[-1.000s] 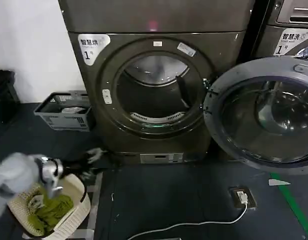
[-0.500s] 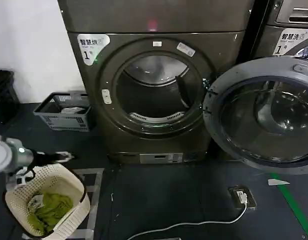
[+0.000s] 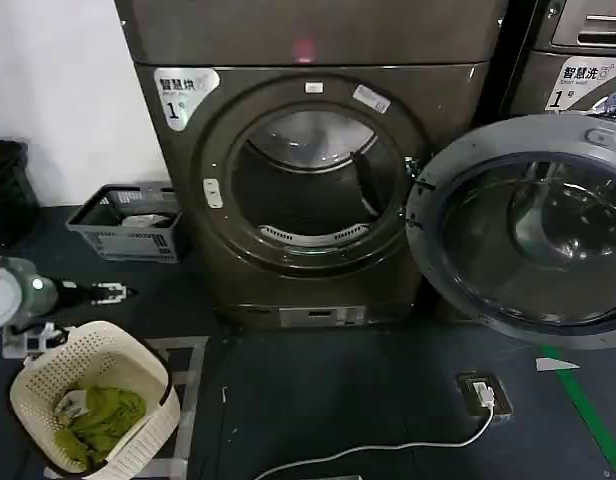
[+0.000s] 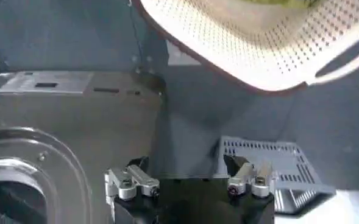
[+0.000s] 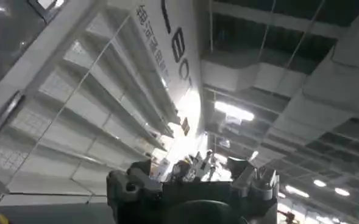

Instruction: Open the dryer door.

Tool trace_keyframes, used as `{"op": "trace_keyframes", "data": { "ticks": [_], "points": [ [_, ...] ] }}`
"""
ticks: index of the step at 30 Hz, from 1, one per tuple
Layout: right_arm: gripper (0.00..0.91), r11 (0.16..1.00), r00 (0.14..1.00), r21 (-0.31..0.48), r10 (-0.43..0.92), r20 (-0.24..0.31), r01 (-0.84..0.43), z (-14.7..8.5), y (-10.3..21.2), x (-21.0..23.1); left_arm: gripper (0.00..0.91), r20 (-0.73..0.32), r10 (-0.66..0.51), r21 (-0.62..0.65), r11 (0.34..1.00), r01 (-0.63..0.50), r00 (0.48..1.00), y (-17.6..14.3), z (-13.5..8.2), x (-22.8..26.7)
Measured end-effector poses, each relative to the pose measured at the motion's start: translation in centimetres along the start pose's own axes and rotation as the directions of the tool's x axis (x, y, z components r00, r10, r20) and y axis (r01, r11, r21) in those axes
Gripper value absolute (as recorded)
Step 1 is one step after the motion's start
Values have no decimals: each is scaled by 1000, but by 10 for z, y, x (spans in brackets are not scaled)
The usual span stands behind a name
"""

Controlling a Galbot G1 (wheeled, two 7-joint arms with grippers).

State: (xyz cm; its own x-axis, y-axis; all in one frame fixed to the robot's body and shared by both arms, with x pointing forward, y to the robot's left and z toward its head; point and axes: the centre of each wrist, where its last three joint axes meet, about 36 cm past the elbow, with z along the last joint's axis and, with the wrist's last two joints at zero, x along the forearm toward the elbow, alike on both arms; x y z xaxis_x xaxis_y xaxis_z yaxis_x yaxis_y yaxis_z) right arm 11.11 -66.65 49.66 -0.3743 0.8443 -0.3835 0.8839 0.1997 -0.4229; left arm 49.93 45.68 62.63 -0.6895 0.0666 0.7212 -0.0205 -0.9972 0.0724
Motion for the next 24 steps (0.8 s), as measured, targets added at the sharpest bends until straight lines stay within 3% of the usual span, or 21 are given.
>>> {"op": "trace_keyframes", "data": {
  "ticks": [4, 13, 24],
  "points": [
    [907, 1000, 1000, -1, 0, 2, 0, 2, -2, 0, 907, -31, 36, -14, 999, -37, 999, -4, 8, -1],
    [907, 1000, 1000, -4, -6, 7, 6, 2, -1, 0, 907, -17, 141, -22, 990, -141, 990, -28, 3, -6],
    [907, 1000, 1000, -3, -12, 19, 12, 9, -2, 1, 907, 91, 157, 86, 983, -164, 983, -69, -18, -10]
  ]
}}
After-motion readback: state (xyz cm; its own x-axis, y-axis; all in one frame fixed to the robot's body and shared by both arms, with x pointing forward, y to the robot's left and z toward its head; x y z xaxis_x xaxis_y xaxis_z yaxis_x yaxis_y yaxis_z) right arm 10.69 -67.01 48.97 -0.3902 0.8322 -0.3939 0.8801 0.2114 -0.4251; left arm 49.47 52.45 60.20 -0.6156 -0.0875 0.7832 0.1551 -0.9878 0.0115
